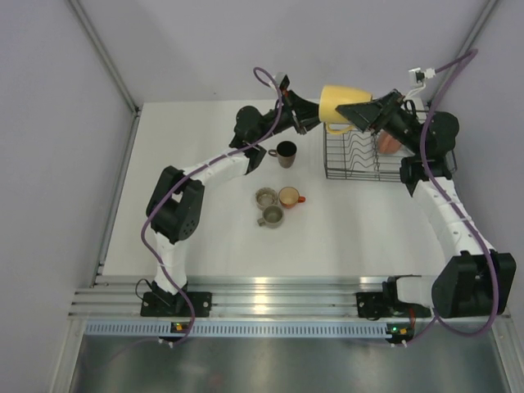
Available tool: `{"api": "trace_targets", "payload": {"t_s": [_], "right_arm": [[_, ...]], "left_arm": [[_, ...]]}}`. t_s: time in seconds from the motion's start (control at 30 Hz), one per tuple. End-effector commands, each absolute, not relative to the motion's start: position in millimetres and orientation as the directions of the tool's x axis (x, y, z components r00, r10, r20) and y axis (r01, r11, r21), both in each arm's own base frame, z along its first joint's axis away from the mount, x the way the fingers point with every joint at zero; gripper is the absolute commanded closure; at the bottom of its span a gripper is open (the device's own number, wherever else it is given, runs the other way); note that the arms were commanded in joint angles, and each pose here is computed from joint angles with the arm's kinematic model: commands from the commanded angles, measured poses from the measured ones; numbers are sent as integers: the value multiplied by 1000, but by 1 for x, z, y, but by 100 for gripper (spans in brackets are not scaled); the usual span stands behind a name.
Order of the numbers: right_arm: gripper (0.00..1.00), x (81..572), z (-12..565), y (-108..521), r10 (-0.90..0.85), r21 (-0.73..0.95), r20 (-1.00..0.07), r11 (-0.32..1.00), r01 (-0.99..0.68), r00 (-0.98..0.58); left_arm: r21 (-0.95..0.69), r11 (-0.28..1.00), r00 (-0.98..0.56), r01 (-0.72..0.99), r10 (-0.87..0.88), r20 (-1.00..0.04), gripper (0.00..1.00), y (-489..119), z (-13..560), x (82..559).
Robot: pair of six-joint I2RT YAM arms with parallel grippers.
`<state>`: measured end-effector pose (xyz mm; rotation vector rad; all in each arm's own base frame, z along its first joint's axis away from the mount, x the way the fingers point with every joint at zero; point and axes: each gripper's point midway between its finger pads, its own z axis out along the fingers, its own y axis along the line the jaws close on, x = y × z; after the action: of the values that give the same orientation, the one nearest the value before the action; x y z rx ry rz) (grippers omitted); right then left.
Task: Load the cups into the dish rack
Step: Pass the cup from the left arm to the right
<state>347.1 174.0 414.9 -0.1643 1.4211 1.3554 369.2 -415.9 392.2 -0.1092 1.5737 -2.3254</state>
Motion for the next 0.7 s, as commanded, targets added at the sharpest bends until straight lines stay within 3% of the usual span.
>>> {"api": "trace_targets", "payload": {"t_s": [0.0, 0.27, 0.37, 0.43, 0.47, 0.53, 0.57, 0.67], "right_arm": [[12, 344, 449, 159, 582, 548, -768, 379, -745, -268], [15, 343, 453, 158, 589, 543, -765, 372, -753, -260], [47, 344, 453, 158, 594, 545, -761, 369, -753, -260], [58, 343, 453, 160, 585, 543, -764, 357, -760, -272], [74, 342, 453, 161, 581, 542, -766, 352, -763, -276], [86, 341, 452, 162, 579, 543, -764, 342, -767, -283], [97, 342, 450, 162, 579, 547, -763, 342, -764, -287], [100, 342, 445, 162, 580, 560, -758, 343, -754, -299]], "left_arm": [[-775, -485, -908, 405, -315, -277, 100, -389, 470, 319], [-773, -486, -906, 408, -319, -278, 100, -388, 472, 317], [-774, -485, -906, 408, -318, -279, 100, -388, 472, 316], [-772, -487, -907, 408, -315, -281, 100, -389, 472, 314], [-769, -488, -905, 413, -313, -288, 100, -390, 474, 313], [-769, -487, -904, 415, -312, -290, 100, -392, 475, 313], [-767, -489, -904, 416, -310, -293, 100, -393, 475, 314], [-766, -491, -906, 414, -306, -294, 100, -396, 475, 315]]}}
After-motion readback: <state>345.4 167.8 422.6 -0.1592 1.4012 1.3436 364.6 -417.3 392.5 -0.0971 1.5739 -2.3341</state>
